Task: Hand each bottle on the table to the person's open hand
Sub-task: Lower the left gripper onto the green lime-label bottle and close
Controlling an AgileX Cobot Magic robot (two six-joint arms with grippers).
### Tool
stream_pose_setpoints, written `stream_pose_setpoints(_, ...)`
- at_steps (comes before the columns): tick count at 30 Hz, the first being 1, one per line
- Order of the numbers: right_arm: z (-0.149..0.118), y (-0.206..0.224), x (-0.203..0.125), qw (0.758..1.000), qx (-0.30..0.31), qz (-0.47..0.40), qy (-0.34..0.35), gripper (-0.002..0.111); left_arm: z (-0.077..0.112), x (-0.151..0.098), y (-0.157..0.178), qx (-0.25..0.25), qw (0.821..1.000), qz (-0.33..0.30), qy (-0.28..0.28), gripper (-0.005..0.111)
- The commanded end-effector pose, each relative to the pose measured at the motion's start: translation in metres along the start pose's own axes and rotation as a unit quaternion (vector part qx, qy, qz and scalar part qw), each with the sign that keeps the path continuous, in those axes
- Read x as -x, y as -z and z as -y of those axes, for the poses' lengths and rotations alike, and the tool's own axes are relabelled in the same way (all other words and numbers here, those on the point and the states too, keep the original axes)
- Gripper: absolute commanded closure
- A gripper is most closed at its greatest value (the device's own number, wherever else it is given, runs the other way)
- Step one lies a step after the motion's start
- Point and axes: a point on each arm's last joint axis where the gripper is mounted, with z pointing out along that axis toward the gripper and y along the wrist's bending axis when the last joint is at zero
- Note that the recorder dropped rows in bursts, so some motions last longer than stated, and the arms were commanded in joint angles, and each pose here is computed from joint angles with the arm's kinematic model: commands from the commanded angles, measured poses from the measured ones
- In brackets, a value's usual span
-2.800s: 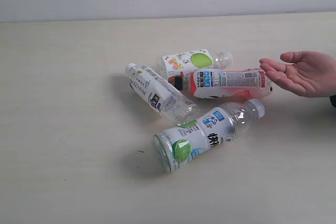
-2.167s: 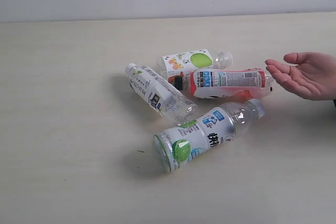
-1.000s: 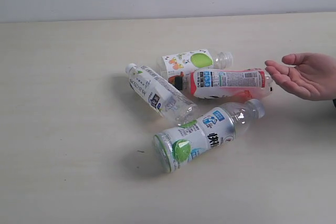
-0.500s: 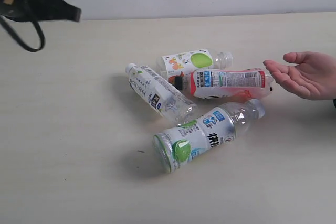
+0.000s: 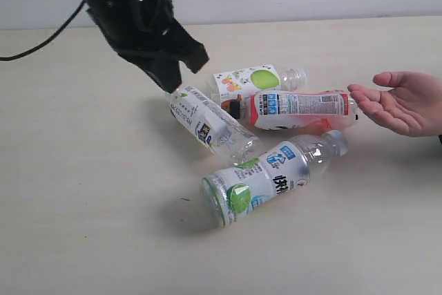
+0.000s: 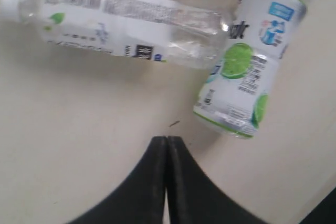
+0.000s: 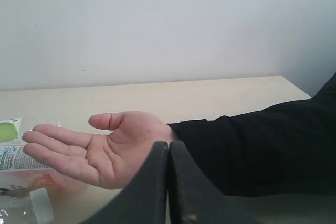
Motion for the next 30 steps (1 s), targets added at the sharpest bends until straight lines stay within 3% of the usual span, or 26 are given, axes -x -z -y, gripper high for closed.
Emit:
stream_pose_setpoints(1,0.001,0.0,0.0,1.0,-0.005,0.006,0.007,0.108,0.035,0.012,-0.011,-0.02,0.998,-0.007,-0.063,0.094)
stream_pose_setpoints(6,0.001,0.0,0.0,1.0,-0.005,0.006,0.007,0.108,0.07,0.021,-0.029,0.006,0.991,-0.013,-0.132,0.068)
stream_pose_setpoints(11,0.001,0.0,0.0,1.0,-0.005,0.006,0.007,0.108,0.099,0.027,-0.045,0.009,0.984,-0.017,-0.176,0.051)
stream_pose_setpoints(17,0.001,0.0,0.0,1.0,-0.005,0.006,0.006,0.108,0.114,0.038,-0.061,0.035,0.977,-0.022,-0.209,0.03)
stream_pose_setpoints(30,0.001,0.0,0.0,1.0,-0.005,0.006,0.006,0.108,0.115,0.055,-0.096,0.045,0.98,-0.022,-0.192,0.028)
